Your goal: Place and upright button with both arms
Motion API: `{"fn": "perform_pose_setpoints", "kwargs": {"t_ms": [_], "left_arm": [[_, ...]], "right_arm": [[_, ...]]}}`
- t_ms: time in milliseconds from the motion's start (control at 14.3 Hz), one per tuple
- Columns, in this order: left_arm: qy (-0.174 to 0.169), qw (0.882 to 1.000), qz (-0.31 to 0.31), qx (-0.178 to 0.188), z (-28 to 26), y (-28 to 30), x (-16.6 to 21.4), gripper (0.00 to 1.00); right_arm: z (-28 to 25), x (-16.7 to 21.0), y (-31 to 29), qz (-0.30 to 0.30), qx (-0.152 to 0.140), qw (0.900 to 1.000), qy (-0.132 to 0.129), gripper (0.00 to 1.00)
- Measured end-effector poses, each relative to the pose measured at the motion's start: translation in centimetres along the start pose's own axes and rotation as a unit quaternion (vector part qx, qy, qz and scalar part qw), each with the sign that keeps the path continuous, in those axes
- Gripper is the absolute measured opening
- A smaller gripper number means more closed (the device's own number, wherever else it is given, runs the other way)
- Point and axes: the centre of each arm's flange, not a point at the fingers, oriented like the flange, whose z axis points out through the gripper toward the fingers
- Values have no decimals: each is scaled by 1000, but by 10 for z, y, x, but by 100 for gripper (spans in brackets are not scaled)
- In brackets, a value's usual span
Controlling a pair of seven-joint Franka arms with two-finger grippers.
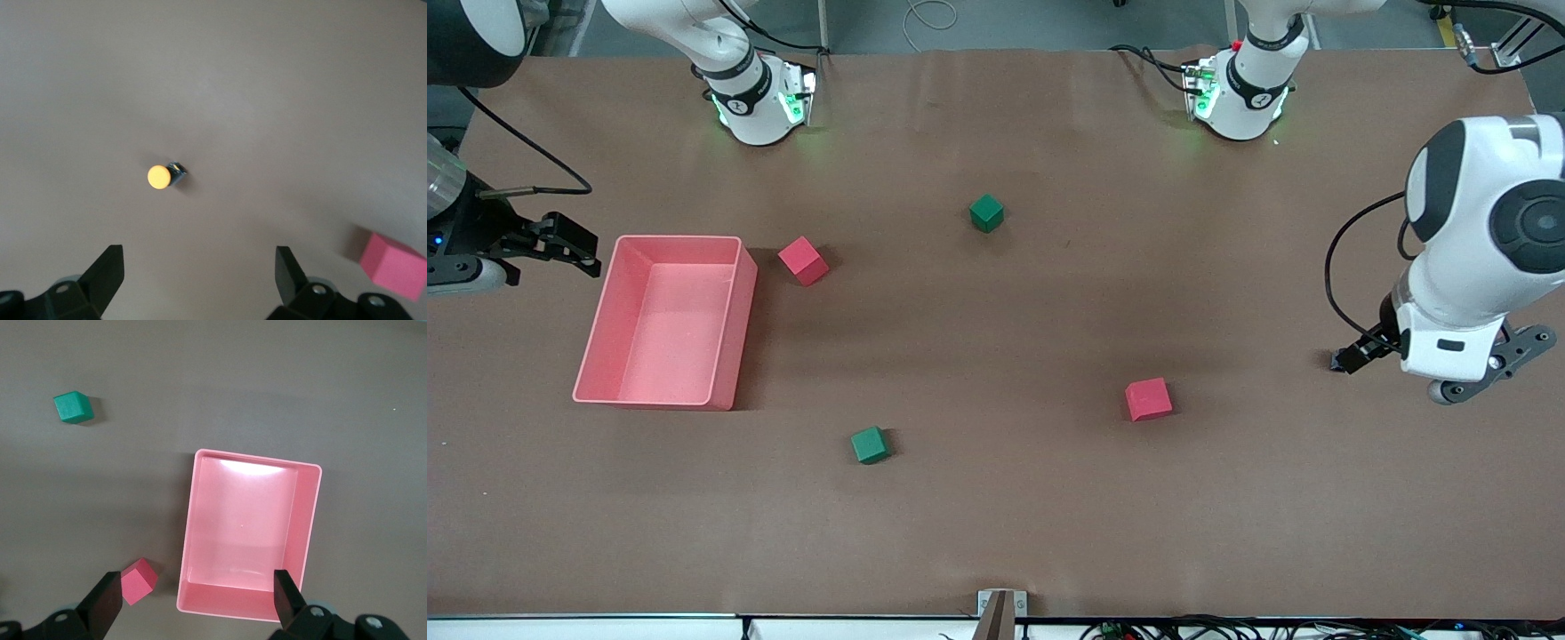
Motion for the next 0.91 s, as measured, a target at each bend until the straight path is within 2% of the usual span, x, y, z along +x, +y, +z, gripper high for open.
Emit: {"fn": "perform_pose_setpoints", "kwargs": {"t_ms": [490, 770, 910], "left_arm": [[-37, 993, 101, -55, -45, -17, -11, 100], [-41, 984, 149, -91, -58, -26, -5, 100], [-33, 978, 175, -106, -69, -25, -5, 100]], "right_arm": [[-9, 1, 9, 8, -2, 1000, 13, 100], [-12, 1, 17, 16, -3, 1000, 19, 100], [-12, 1, 25, 22, -4, 999, 23, 100]]}}
